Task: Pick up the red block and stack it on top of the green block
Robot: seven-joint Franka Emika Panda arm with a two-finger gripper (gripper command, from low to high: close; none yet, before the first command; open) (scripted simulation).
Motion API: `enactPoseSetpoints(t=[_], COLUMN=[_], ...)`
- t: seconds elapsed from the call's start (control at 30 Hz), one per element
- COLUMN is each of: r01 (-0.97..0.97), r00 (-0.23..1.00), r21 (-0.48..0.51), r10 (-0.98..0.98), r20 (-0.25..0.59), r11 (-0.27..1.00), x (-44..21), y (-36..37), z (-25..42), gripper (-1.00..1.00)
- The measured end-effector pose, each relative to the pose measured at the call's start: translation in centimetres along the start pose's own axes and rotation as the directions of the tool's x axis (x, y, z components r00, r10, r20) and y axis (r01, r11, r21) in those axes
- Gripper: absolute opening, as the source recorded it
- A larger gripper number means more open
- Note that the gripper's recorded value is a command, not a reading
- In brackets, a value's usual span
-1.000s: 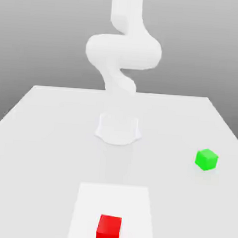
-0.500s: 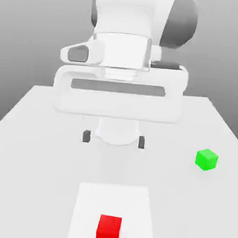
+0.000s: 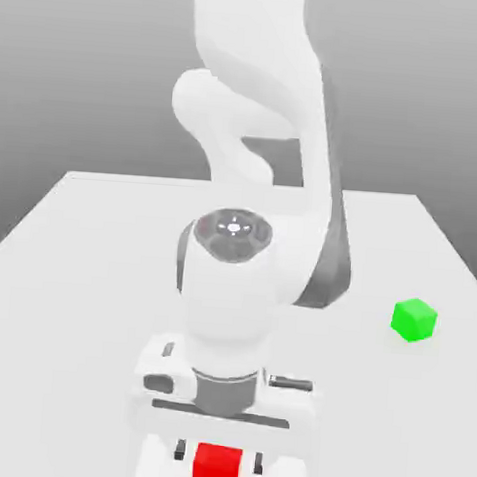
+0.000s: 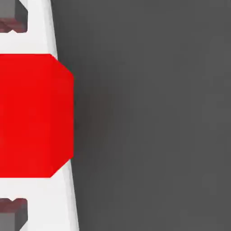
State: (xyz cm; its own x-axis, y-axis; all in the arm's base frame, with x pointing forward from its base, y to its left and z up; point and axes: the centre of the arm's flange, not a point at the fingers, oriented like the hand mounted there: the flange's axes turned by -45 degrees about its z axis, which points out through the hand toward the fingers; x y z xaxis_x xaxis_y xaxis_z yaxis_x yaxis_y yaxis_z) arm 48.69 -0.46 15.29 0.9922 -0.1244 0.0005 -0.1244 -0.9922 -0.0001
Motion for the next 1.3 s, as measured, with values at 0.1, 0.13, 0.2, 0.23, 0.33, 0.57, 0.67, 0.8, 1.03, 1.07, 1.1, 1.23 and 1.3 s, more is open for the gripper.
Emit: enactPoseSetpoints(t=[0.1, 0.13, 0.2, 0.23, 0.33, 0.57, 0.67, 0.8, 1.03, 1.07, 1.1, 1.23, 1.3], r01=[0.0, 0.0, 0.0, -0.001, 0.008, 0.101, 0.136, 0.158, 0.195, 0.201, 0.207, 0.22, 0.221], r00=[1.0, 1.0, 1.0, 1.0, 1.0, 0.995, 0.99, 0.987, 0.98, 0.979, 0.978, 0.976, 0.975], r21=[0.0, 0.0, 0.0, 0.0, 0.017, 0.097, 0.113, 0.114, 0.068, 0.057, 0.045, 0.006, 0.003], r10=[0.0, 0.0, 0.0, 0.001, -0.008, -0.102, -0.138, -0.162, -0.197, -0.203, -0.208, -0.22, -0.221], r20=[0.0, 0.0, 0.0, 0.0, -0.001, 0.006, 0.013, 0.022, 0.023, 0.021, 0.017, -0.001, -0.007], r11=[1.0, 1.0, 1.0, 1.0, 1.0, 0.99, 0.984, 0.981, 0.978, 0.978, 0.977, 0.976, 0.975], x=[0.0, 0.0, 0.0, 0.0, -0.7, -8.5, -13.1, -19.1, -29.7, -31.2, -32.7, -36.6, -36.8], y=[0.0, 0.0, 0.0, 0.0, -2.1, -16.0, -20.5, -24.2, -27.4, -27.5, -27.6, -27.3, -27.4], z=[0.6, 0.3, -1.6, -2.8, -5.9, -9.5, -10.5, -11.3, -11.0, -10.7, -10.5, -9.3, -8.8], gripper=[-1.0, -1.0, -1.0, -1.0, -1.0, -1.0, -1.0, -1.0, -1.0, -1.0, -1.0, -1.0, -1.0])
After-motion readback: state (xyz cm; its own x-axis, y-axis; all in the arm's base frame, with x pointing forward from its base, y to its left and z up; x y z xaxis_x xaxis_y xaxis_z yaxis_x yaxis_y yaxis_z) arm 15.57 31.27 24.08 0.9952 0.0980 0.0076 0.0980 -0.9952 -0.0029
